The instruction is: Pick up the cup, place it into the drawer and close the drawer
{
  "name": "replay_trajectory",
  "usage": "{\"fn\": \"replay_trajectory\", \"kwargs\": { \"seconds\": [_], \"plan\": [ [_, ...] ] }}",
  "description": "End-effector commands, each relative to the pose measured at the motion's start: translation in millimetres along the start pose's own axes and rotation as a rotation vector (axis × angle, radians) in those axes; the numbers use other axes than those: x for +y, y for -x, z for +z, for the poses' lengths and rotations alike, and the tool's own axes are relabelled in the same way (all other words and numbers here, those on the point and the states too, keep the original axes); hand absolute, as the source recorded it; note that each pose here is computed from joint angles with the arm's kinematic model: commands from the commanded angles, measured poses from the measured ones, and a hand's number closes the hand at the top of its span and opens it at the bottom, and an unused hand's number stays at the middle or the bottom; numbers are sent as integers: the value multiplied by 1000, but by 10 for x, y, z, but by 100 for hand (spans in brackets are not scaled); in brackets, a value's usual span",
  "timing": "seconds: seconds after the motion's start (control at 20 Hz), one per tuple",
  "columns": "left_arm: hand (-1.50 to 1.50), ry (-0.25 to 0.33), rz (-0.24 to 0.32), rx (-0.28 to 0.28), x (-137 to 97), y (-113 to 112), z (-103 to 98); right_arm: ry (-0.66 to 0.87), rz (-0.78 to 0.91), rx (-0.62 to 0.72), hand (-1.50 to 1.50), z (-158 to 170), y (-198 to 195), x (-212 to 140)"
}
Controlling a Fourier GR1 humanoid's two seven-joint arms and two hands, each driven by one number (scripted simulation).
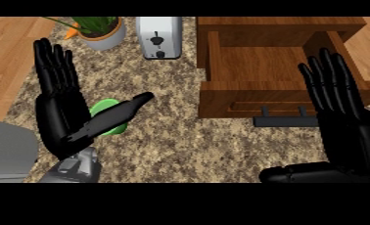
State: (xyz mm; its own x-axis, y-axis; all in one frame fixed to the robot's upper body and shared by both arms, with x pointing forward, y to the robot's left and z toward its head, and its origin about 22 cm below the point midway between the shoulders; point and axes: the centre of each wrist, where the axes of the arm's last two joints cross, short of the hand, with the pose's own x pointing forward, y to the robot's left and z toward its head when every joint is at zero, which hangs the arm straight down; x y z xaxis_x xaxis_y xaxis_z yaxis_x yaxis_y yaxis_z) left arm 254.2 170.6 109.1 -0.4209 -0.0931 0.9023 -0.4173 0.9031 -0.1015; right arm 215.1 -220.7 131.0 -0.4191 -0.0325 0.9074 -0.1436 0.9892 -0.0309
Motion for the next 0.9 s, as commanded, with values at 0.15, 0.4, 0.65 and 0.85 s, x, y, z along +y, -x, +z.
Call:
{"fn": "replay_trajectory", "kwargs": {
  "seconds": [0.15,0.4,0.65,0.85],
  "plan": [
    [-150,-24,3,1,-157,36,-50,-6,0,-2,-150,-53,-67,-143],
    [-150,-58,-3,34,-158,160,-7,15,-24,6,-150,-48,111,-5],
    [-150,-71,-16,52,82,210,236,13,-14,-26,-150,-159,-61,-115],
    [-150,-87,-36,88,-70,446,55,9,-16,-9,-150,-152,20,-108]
  ]
}}
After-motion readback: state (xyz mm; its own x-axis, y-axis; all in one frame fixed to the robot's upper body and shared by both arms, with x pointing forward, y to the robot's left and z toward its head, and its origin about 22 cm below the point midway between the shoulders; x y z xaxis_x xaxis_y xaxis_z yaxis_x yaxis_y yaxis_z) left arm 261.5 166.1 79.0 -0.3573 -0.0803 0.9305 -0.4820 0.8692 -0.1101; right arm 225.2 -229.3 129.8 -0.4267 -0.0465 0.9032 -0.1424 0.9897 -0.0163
